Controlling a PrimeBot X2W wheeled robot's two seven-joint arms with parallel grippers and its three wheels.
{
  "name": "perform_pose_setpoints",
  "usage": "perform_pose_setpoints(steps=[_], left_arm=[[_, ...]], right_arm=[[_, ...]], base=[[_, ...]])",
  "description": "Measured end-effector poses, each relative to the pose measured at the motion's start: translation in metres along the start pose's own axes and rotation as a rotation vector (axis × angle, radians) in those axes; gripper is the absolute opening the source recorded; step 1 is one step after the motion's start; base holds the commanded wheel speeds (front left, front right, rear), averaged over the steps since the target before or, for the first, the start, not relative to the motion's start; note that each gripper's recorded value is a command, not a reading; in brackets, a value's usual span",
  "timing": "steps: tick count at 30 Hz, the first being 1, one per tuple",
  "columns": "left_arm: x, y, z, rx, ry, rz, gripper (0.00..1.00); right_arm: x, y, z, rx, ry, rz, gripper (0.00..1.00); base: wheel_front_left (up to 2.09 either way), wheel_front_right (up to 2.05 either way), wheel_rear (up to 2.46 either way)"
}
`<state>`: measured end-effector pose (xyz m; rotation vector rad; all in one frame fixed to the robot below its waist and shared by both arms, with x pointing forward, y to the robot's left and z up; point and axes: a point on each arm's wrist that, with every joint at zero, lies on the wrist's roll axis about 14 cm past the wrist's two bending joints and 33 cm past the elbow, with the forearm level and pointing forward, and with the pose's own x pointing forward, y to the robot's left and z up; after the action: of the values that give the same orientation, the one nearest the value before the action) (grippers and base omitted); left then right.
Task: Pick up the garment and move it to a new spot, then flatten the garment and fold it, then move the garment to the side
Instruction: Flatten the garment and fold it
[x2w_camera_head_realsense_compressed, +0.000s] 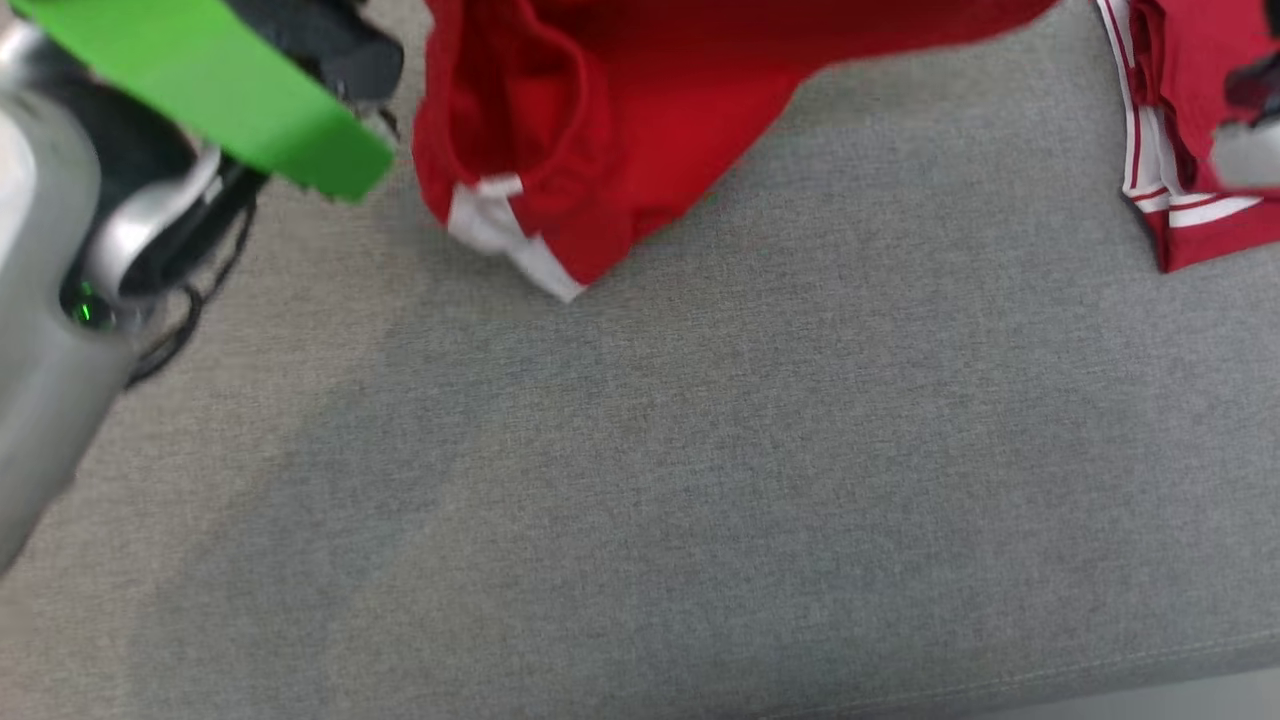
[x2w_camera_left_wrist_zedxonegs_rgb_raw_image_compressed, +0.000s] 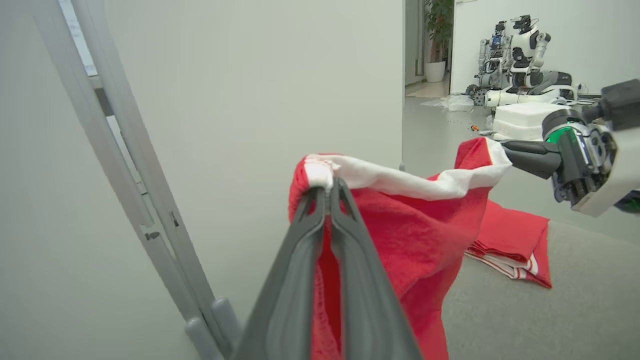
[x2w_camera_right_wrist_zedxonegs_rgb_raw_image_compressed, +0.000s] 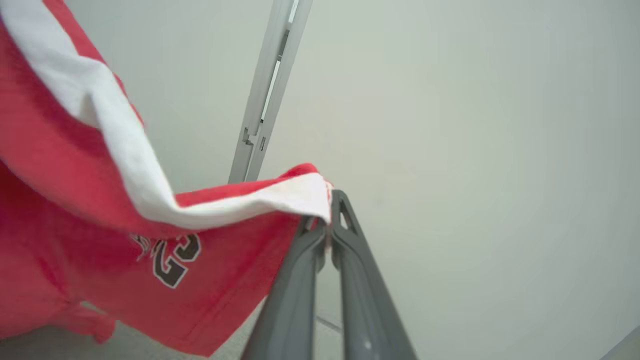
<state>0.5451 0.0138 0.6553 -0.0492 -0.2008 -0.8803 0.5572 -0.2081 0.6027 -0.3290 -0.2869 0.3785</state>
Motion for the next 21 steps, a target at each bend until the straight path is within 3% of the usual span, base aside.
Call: perform_pose_setpoints(steps=[6, 11, 16, 21], left_arm=[[0.061, 0.032, 0.024, 0.264, -0.086, 0.003, 0.00], [0.087, 0.054, 0.033, 0.446, -0.185, 0.007, 0.00], [0.088, 0.052, -0.016, 0.387, -0.187, -0.044, 0.00], [0.058, 0.021, -0.098, 0.194, -0.078, -0.117, 0.00]], right_arm=[[0.045, -0.046, 0.045, -0.097, -0.140, -0.076, 0.00], [0.053, -0.054, 0.047, -0.168, -0.158, -0.088, 0.00], [0.040, -0.039, 0.011, -0.154, -0.093, -0.067, 0.00], [0.008, -0.022, -0.028, -0.086, -0.005, -0.062, 0.00]], base=[[0.00, 0.00, 0.00], [0.00, 0.00, 0.00], [0.00, 0.00, 0.00], [0.00, 0.00, 0.00]])
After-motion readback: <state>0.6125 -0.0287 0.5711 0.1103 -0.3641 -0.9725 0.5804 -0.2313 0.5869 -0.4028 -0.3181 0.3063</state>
